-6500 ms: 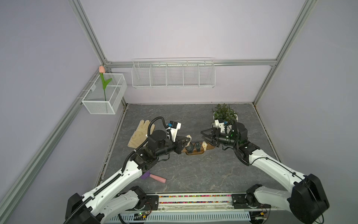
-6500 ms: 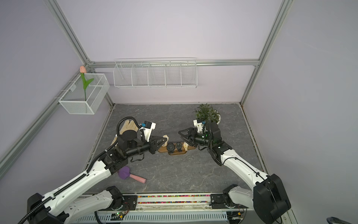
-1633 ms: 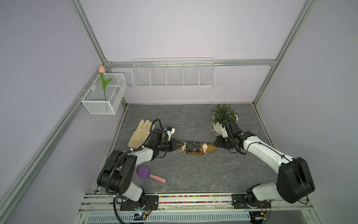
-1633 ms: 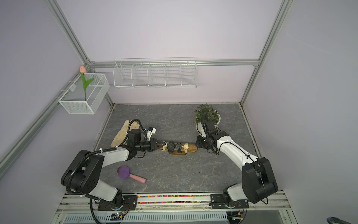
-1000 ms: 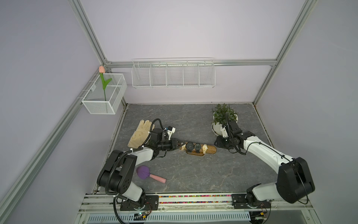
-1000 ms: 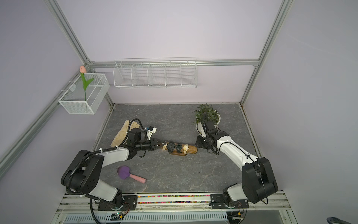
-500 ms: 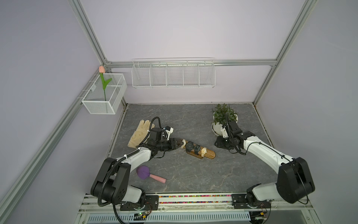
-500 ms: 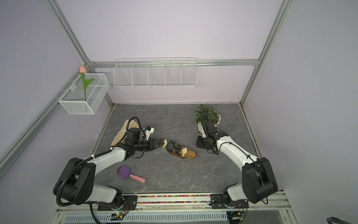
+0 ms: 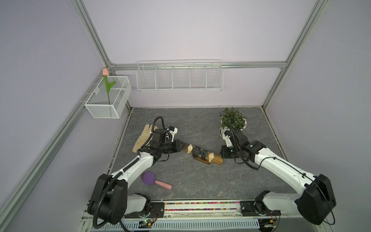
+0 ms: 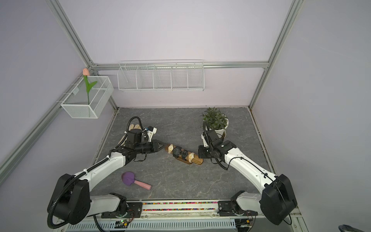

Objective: Place watch on stand
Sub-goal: Place the watch on the stand, then adjust the stand at the center of the board.

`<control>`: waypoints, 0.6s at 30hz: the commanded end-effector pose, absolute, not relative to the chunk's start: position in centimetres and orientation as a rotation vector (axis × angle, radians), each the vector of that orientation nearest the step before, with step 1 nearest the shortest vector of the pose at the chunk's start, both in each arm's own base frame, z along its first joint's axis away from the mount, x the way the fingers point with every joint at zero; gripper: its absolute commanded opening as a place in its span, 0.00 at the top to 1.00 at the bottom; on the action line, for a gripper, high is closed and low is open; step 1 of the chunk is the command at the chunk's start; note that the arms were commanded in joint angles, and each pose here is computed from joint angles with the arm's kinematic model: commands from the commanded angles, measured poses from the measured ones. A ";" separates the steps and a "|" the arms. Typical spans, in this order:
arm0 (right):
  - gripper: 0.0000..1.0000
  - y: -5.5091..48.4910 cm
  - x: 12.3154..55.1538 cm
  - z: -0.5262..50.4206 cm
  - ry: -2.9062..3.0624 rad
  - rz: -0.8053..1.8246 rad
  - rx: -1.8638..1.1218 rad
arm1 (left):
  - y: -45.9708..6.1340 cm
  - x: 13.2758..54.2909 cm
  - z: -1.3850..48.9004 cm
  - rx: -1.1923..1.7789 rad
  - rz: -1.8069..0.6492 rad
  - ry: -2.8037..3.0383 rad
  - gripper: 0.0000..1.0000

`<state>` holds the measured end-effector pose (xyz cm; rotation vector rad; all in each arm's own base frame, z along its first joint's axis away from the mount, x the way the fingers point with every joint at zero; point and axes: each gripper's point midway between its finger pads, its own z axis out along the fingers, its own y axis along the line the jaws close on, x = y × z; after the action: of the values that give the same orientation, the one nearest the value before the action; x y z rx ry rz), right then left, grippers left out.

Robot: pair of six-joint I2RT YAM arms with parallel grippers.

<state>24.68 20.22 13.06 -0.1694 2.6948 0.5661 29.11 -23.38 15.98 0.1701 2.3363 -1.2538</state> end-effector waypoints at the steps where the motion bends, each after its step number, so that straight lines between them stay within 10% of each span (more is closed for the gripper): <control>1: 0.93 20.2 22.6 11.8 2.754 0.543 -0.156 | -24.4 29.5 17.7 0.205 -1.301 2.275 0.94; 18: 0.93 20.6 19.5 8.1 2.856 0.489 -0.180 | -26.3 29.5 14.8 0.213 -1.411 2.318 1.00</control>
<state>19.53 20.89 8.63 -0.1960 2.8464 0.5328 29.50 -25.91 14.90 0.1987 2.3281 -1.3816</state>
